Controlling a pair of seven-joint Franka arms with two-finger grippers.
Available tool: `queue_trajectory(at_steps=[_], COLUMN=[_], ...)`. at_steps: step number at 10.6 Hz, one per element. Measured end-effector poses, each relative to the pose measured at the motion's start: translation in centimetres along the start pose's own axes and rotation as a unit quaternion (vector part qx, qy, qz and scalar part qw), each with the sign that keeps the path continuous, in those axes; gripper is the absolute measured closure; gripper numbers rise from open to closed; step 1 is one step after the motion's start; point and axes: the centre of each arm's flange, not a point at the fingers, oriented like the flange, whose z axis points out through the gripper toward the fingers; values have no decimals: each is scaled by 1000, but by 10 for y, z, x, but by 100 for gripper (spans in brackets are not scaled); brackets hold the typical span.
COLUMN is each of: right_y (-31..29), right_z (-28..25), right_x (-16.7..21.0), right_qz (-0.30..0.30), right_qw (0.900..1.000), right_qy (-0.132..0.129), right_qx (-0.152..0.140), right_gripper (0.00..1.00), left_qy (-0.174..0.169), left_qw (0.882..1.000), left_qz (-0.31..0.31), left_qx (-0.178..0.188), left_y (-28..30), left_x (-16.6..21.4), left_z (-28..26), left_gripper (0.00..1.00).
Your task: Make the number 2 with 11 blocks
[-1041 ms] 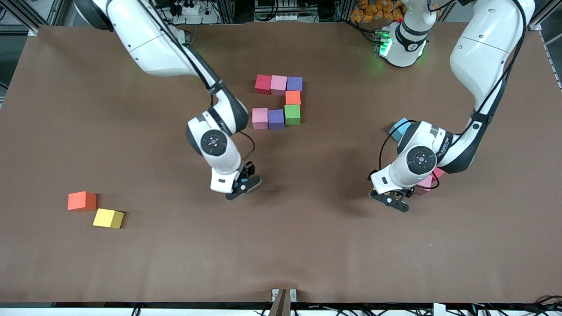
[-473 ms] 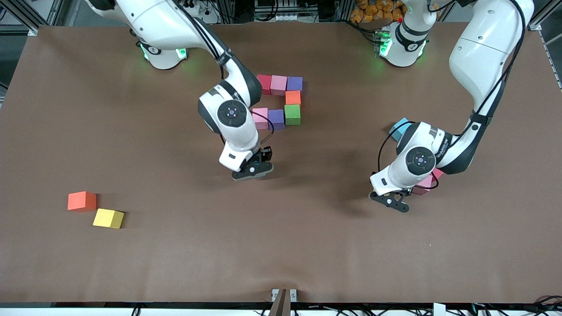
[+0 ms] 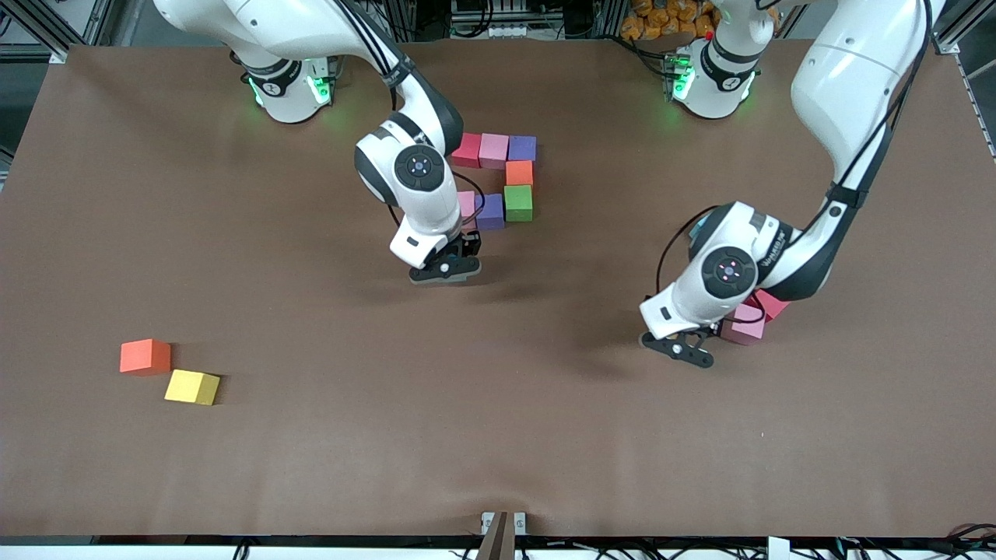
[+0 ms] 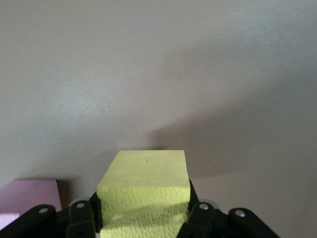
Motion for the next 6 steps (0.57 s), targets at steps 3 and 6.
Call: queue_trajectory(at_steps=[3,6], right_y=[-22,-49], right_z=[15,23], right_x=[-34,-64], right_qz=[0,-9], right_qw=[1000,1000], right_qy=[4,-5], right_qx=[6,0], right_gripper=[45,45], left_qy=[-4,-9], left_qw=[1000,999], left_qz=[-12,-33], left_qx=[5,1], left_y=[15,38], left_x=[-3,-6], left_z=[-19,-27], left_gripper=[40,41])
